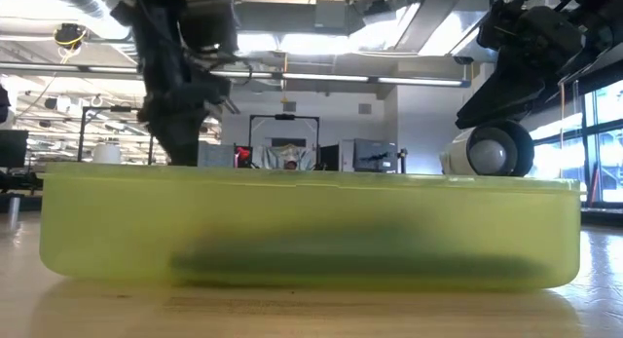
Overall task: Pick & place school supplies into a supply box
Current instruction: Put the orange pencil into the yellow supply box
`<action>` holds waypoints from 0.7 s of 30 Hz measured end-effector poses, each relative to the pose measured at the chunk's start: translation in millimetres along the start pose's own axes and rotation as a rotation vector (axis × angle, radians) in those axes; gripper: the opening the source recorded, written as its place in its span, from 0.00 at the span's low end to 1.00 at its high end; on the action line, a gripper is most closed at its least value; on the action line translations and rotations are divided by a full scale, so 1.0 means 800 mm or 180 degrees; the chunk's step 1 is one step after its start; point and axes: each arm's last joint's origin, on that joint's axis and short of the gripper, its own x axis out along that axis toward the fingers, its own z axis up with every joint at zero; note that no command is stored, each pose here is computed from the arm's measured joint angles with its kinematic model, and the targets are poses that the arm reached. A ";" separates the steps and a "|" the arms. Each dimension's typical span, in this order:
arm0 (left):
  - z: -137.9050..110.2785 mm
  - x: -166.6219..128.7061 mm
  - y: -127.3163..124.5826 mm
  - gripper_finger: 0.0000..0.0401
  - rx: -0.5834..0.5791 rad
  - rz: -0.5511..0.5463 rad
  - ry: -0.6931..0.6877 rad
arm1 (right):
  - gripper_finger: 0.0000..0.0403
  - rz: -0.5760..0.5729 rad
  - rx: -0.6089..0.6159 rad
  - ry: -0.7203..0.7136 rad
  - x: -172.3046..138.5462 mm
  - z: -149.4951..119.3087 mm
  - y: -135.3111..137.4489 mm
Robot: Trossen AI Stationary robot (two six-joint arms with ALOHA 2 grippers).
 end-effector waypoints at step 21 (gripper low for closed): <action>-0.026 0.043 -0.003 0.48 -0.0075 -0.0143 0.0224 | 0.36 -0.0010 -0.0018 0.0010 0.000 0.000 0.000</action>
